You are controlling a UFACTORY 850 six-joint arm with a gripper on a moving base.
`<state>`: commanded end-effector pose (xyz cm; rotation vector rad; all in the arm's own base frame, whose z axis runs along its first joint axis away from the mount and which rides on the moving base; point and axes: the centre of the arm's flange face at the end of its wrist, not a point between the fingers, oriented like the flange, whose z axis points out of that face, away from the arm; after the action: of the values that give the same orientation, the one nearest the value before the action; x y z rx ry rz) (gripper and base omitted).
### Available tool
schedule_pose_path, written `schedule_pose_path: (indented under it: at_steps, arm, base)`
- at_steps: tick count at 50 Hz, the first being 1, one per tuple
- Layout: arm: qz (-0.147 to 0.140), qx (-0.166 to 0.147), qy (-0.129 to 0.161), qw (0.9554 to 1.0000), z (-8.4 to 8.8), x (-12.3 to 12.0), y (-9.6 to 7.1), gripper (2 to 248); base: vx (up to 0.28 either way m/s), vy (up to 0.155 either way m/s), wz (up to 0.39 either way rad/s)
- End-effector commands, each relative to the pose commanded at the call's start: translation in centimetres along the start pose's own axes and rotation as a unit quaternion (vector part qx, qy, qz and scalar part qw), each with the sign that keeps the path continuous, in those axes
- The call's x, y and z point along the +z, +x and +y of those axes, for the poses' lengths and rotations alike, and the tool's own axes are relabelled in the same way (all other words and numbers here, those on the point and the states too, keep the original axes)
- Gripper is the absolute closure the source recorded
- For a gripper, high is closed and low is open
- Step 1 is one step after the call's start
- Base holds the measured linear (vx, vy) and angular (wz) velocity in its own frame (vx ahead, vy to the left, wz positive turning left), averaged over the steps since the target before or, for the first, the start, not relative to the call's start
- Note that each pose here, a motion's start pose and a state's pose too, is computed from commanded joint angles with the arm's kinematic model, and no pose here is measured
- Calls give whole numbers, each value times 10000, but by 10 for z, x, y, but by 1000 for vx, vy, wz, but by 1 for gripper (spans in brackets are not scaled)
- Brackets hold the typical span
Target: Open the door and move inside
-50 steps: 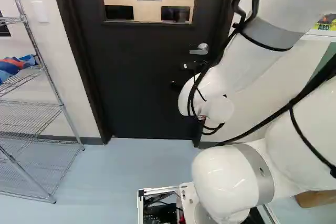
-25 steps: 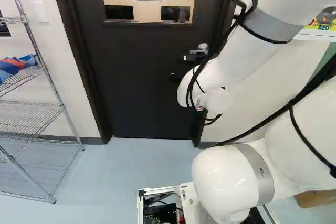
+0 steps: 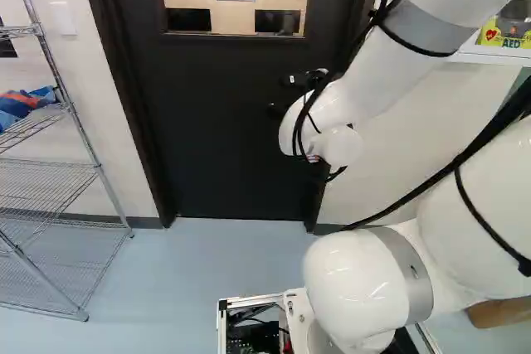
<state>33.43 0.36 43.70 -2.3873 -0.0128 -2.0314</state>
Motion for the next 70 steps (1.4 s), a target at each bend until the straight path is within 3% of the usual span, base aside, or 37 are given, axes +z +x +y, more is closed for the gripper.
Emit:
schedule_pose_path:
  at_steps: [70]
  arm:
    - [733,10,-109,9973,9,55,85,3]
  base:
    - [0,0,0]
